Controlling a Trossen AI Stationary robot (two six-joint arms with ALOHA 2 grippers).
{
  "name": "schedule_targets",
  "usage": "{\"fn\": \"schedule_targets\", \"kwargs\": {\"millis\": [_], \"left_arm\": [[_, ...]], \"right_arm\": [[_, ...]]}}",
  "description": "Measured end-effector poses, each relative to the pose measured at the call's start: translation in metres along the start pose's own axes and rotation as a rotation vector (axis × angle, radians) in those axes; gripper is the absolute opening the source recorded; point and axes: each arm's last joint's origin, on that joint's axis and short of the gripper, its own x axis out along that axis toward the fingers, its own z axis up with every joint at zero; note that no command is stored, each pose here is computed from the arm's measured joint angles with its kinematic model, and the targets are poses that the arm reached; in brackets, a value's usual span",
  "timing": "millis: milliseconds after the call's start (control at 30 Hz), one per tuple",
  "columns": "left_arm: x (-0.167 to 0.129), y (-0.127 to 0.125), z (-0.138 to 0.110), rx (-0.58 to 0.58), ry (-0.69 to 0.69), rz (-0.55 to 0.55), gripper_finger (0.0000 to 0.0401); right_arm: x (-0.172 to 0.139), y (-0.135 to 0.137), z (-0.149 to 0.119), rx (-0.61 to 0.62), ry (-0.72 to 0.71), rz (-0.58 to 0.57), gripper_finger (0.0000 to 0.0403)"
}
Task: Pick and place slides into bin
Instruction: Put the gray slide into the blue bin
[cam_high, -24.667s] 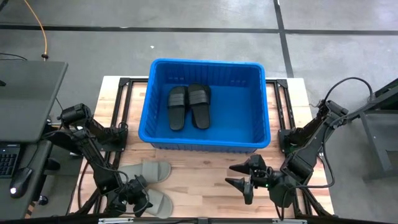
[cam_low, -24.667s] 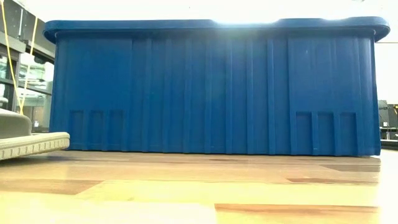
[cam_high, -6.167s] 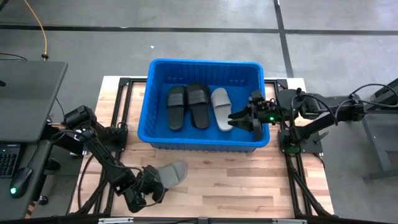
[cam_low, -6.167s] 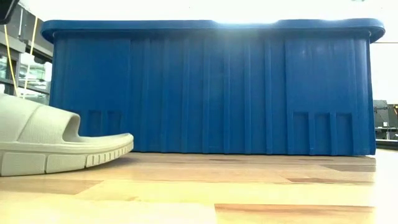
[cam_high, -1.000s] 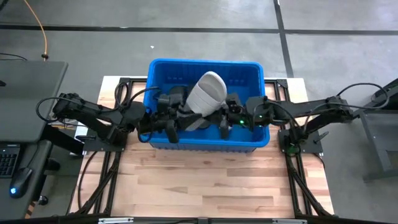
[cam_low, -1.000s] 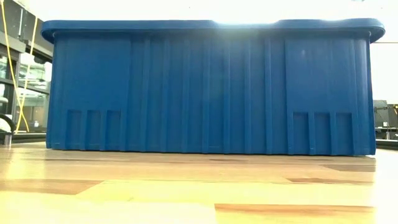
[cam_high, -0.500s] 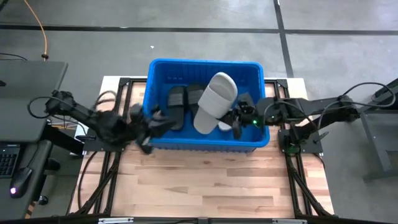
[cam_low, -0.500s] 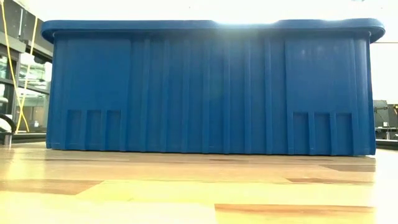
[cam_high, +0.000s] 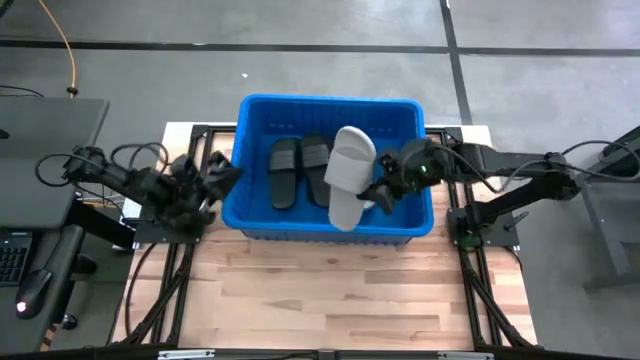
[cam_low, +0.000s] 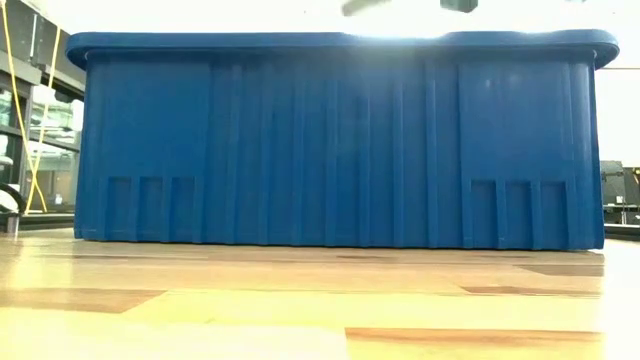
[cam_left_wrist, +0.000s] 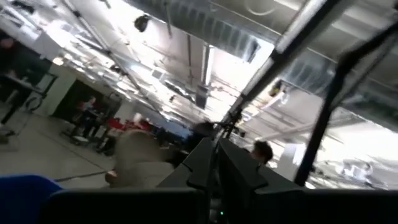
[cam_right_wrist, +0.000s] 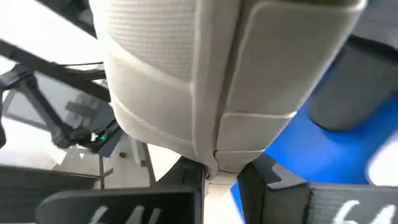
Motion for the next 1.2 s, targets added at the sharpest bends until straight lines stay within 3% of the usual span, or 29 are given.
{"fn": "schedule_targets", "kwargs": {"millis": [100, 267, 500, 700, 800, 1200], "left_arm": [[-0.015, 0.009, 0.004, 0.011, -0.002, 0.010, 0.0013], [-0.037, 0.021, 0.015, -0.017, -0.045, -0.005, 0.0010], [-0.054, 0.029, 0.030, -0.059, -0.060, -0.048, 0.0011], [-0.058, 0.029, 0.036, -0.140, -0.064, -0.090, 0.0010], [-0.058, 0.029, 0.036, -0.145, -0.062, -0.092, 0.0010], [-0.058, 0.030, 0.033, -0.133, -0.045, -0.064, 0.0010]], "right_arm": [[0.001, -0.020, 0.013, 0.066, 0.026, -0.030, 0.0030], [0.005, -0.047, 0.039, 0.144, 0.054, 0.068, 0.0030], [0.002, -0.097, 0.063, 0.319, 0.095, 0.067, 0.0030], [0.004, -0.143, 0.060, 0.558, 0.254, -0.042, 0.0027], [0.011, -0.159, 0.059, 0.609, 0.325, -0.057, 0.0027], [0.077, -0.218, 0.053, 0.752, 0.553, 0.041, 0.0027]]}}
